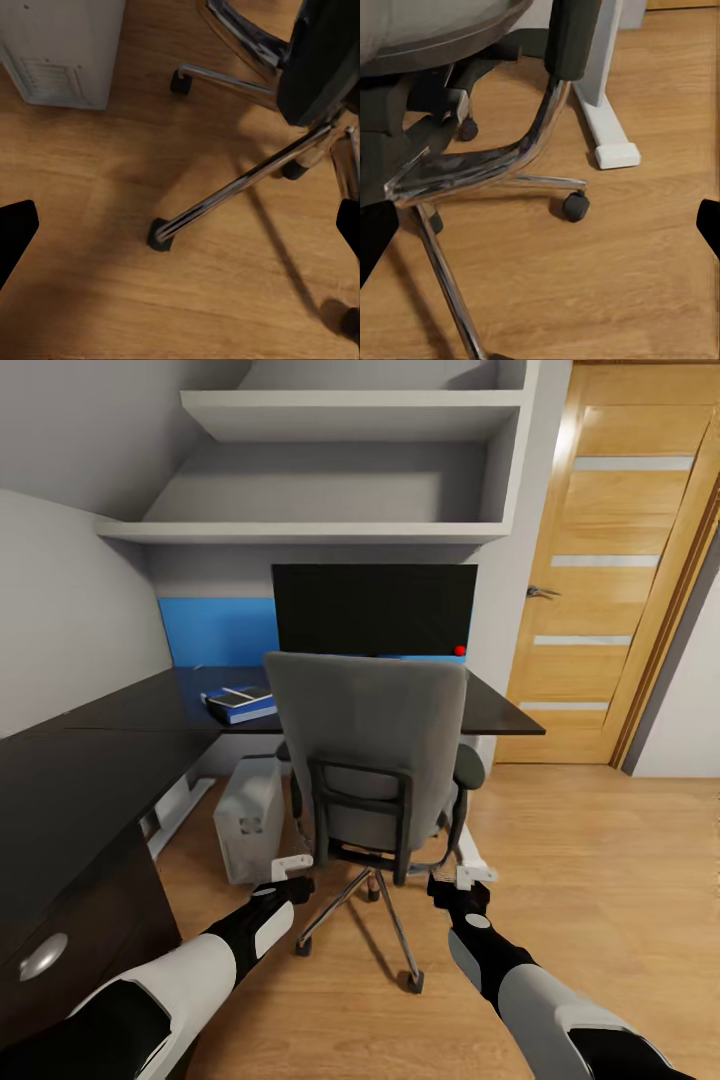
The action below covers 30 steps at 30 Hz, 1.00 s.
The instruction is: In the bedroom, organize the workspace by keeping the computer under the desk, ensuring the monitor is on the desk, placing the keyboard on the desk next to the monitor, placing the mouse on the desk next to the keyboard, moving the folder from the swivel chair onto the desk next to the mouse, stacking the notebook on top of the folder with the pen on top of the notebook, and positioning the swivel chair next to the desk.
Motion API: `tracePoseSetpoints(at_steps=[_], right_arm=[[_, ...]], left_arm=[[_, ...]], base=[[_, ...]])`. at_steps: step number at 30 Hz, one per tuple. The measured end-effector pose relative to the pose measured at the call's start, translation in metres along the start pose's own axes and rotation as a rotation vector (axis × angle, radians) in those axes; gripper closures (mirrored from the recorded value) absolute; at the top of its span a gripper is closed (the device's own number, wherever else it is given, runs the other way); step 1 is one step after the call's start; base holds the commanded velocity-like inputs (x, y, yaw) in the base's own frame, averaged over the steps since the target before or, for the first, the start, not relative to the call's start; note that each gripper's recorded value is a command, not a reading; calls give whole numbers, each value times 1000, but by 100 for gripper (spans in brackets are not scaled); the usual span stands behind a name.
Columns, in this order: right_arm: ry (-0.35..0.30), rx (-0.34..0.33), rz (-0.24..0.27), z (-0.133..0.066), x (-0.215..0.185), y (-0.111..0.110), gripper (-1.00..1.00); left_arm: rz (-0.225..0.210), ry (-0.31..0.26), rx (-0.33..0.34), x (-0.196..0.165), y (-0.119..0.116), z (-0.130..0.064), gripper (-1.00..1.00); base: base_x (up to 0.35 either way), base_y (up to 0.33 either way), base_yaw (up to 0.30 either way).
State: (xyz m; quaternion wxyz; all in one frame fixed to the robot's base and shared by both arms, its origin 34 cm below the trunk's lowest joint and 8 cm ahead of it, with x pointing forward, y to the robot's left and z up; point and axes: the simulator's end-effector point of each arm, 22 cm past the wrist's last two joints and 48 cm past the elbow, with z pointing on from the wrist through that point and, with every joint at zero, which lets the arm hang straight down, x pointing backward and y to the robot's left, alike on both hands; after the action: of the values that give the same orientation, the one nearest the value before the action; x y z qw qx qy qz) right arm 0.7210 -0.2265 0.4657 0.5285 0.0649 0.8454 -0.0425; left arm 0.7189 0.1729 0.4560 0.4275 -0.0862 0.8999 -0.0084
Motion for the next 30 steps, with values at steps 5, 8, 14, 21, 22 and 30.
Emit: tracePoseSetpoints(at_steps=[5,8,14,21,22,30], right_arm=[[0,0,0,0,0,0,-100],[0,0,0,0,0,0,-100],[0,0,0,0,0,0,-100],[2,0,0,0,1,1,-100],[2,0,0,0,1,0,-100],[-1,0,3,-3,-12,1,-100]], left_arm=[[0,1,0,1,0,0,-100],[0,1,0,1,0,0,-100],[0,0,0,0,0,0,-100],[0,1,1,1,-1,0,-100],[0,1,1,1,-1,0,-100],[1,2,1,-10,-2,-5,-100]], base=[[-333,0,0],[-334,0,0],[-334,0,0],[-334,0,0],[-334,0,0],[-185,0,0]])
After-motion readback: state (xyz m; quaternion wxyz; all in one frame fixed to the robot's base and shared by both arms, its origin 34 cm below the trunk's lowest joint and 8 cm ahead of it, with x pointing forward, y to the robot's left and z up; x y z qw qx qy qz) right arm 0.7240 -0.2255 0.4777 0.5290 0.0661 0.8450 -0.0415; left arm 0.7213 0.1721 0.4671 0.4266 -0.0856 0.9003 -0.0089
